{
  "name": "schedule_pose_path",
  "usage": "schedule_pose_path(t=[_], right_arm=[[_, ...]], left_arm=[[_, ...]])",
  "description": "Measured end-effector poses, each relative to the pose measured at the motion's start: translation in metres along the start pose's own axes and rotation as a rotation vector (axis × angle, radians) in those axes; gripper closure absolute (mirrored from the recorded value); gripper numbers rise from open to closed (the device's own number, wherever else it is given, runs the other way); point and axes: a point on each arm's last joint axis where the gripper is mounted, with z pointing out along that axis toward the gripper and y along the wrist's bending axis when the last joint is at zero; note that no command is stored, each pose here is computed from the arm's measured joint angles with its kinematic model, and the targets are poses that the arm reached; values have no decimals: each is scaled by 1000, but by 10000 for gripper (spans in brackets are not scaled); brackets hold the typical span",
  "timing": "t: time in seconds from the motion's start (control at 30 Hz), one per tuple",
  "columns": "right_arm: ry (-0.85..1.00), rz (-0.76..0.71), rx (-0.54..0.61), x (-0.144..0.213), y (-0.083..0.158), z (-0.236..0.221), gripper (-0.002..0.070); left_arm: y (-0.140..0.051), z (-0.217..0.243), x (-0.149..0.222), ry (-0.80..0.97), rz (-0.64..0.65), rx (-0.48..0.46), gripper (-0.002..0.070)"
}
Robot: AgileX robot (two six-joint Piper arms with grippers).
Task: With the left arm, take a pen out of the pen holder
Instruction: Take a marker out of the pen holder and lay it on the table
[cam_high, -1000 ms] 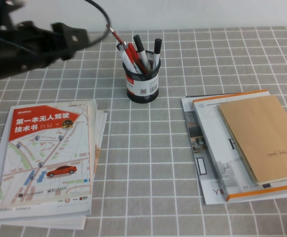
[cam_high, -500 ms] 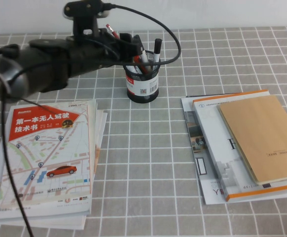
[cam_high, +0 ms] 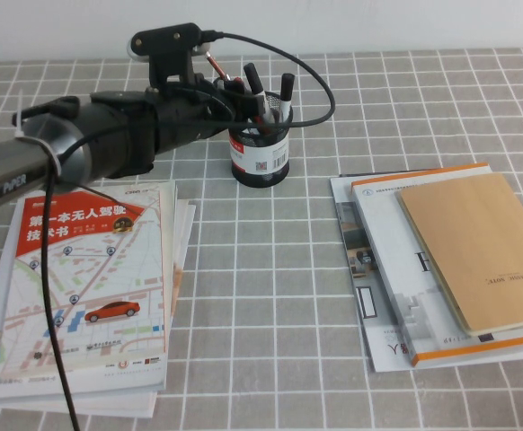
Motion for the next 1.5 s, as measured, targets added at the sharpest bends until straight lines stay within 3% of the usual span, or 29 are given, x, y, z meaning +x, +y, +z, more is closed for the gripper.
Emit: schedule_pose_path(t=[0.2, 0.4, 0.87, 1.17, 1.5], right_arm=[[0, 0, 0, 0, 0, 0, 689], [0, 0, 0, 0, 0, 0, 689], [0, 0, 0, 0, 0, 0, 689], [0, 0, 0, 0, 0, 0, 689], [0, 0, 0, 0, 0, 0, 689]], left_arm=[[1, 3, 3, 7, -14, -5, 342], [0, 3, 3, 7, -26, 3, 563], [-7, -10, -11, -32, -2, 18, 566], [-24, -62, -61, -177, 37, 55, 566], [-56, -140, -105, -297, 145, 191, 566]])
